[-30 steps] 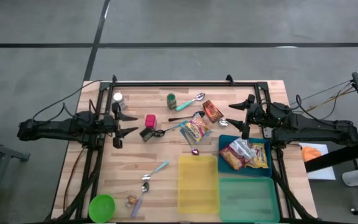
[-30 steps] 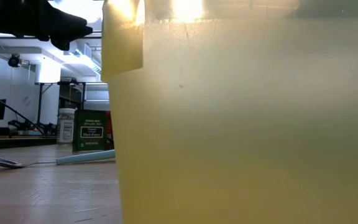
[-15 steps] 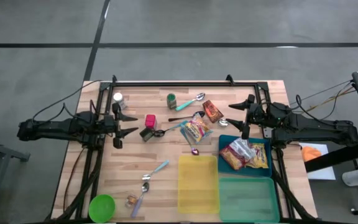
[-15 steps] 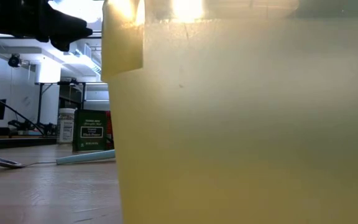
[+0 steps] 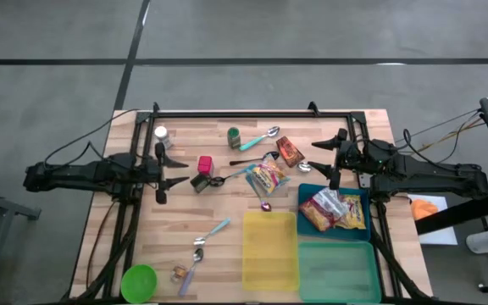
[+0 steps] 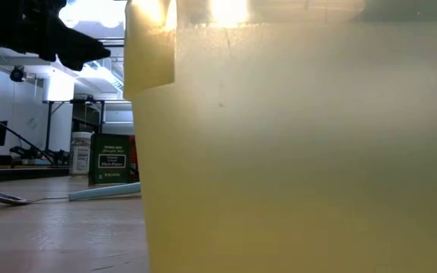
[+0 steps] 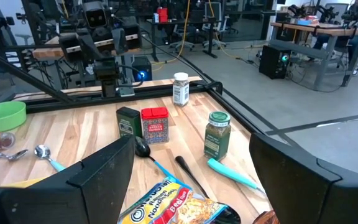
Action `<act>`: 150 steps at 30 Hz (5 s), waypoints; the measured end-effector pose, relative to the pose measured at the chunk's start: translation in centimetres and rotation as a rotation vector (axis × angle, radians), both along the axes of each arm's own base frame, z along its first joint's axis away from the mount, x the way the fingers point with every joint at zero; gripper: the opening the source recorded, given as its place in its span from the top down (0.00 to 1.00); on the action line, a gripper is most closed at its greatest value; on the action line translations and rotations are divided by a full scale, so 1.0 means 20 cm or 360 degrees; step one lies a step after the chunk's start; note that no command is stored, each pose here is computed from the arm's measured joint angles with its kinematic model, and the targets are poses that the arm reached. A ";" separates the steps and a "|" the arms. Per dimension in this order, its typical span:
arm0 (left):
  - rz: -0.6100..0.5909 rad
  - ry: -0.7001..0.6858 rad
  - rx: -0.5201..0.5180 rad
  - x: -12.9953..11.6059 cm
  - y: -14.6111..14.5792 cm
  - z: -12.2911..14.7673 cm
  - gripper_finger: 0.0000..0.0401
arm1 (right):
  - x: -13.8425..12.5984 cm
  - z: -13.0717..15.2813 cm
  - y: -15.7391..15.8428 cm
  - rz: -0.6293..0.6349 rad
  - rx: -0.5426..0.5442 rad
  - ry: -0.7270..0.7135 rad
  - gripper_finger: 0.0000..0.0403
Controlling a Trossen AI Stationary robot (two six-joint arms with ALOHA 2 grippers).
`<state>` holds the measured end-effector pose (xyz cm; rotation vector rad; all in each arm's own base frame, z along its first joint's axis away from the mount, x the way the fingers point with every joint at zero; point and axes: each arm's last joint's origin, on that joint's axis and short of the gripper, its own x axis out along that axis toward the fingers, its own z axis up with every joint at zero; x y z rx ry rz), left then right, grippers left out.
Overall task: Pick & Place Food Item
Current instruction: Put the blue noodle pack into the blue bin
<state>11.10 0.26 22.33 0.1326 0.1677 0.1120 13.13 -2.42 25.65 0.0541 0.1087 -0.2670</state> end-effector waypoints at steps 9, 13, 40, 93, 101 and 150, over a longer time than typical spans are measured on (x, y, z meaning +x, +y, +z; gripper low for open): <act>0.0000 0.0227 0.0001 -0.02 0.00 -0.07 0.55 | 0.00 0.00 0.00 0.0000 0.0001 0.0000 0.22; 0.0000 0.0358 0.0003 -0.03 0.00 -0.11 0.55 | 0.00 0.01 0.00 0.0000 -0.0007 -0.0036 0.22; 0.0000 0.0603 0.0008 -0.06 0.00 -0.17 0.55 | 0.45 0.03 -0.05 0.0172 0.0401 0.0897 0.22; 0.0000 0.0622 0.0008 -0.07 0.00 -0.18 0.55 | 0.74 -0.41 -0.17 -0.0064 0.0598 0.1690 0.22; 0.0000 0.0627 0.0008 -0.07 0.00 -0.18 0.55 | 0.79 -0.49 -0.20 -0.0059 0.0644 0.1678 0.22; 0.0000 0.0627 0.0008 -0.07 0.00 -0.18 0.55 | 0.82 -0.56 -0.23 -0.0175 0.0775 0.1642 0.97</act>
